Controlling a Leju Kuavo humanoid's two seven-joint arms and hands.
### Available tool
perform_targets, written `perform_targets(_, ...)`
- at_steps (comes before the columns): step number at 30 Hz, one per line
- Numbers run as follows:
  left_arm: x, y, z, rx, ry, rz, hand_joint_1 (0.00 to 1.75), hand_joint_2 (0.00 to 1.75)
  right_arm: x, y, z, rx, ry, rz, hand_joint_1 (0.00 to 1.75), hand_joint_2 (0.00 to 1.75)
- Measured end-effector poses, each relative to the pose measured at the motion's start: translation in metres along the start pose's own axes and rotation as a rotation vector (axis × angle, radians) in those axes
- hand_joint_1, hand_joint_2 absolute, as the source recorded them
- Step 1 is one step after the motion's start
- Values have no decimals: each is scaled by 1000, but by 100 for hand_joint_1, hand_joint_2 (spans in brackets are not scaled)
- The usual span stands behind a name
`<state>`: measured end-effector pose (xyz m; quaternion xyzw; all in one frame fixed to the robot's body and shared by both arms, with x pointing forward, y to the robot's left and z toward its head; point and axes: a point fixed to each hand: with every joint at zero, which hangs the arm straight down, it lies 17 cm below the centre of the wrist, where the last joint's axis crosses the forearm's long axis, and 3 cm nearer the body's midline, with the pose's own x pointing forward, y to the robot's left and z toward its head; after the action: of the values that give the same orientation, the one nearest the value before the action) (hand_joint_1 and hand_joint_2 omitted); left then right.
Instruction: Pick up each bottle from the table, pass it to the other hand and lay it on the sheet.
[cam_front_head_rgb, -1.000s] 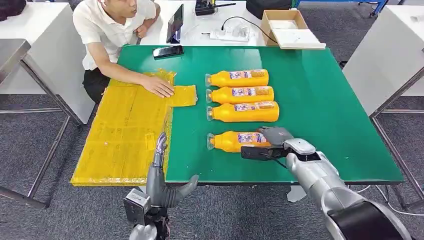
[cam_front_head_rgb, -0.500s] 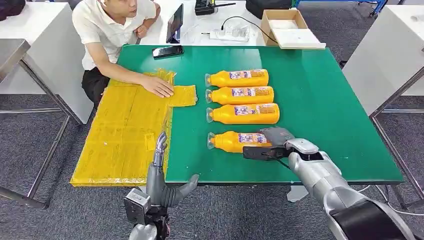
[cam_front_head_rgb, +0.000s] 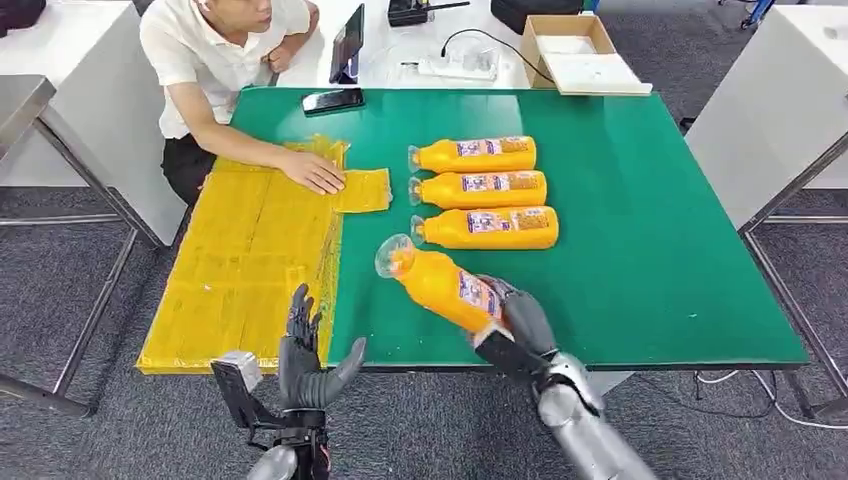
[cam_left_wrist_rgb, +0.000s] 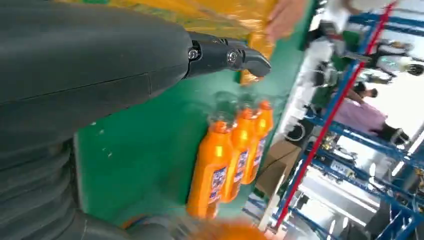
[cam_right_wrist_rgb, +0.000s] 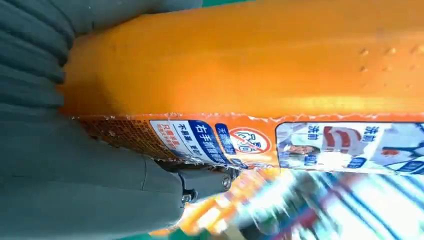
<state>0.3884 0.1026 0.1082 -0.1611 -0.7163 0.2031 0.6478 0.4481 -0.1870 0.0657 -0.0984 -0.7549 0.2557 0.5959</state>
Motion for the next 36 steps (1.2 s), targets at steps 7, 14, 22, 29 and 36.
perform_targets(7,-4,-12,12,-89,32,99,0,175,61,-5,5,-94,-144,-60,175,175)
perform_targets(14,3,-20,15,-155,7,108,0,175,76,18,3,-45,-170,-95,175,175)
perform_targets(22,6,-51,25,-307,-11,86,0,175,86,107,10,234,-178,-103,175,175)
perform_targets(29,3,-52,22,-310,8,79,0,175,98,164,24,373,-203,-90,175,175)
perform_targets(36,-7,-47,22,-295,52,84,0,175,101,179,26,417,-215,-73,175,175)
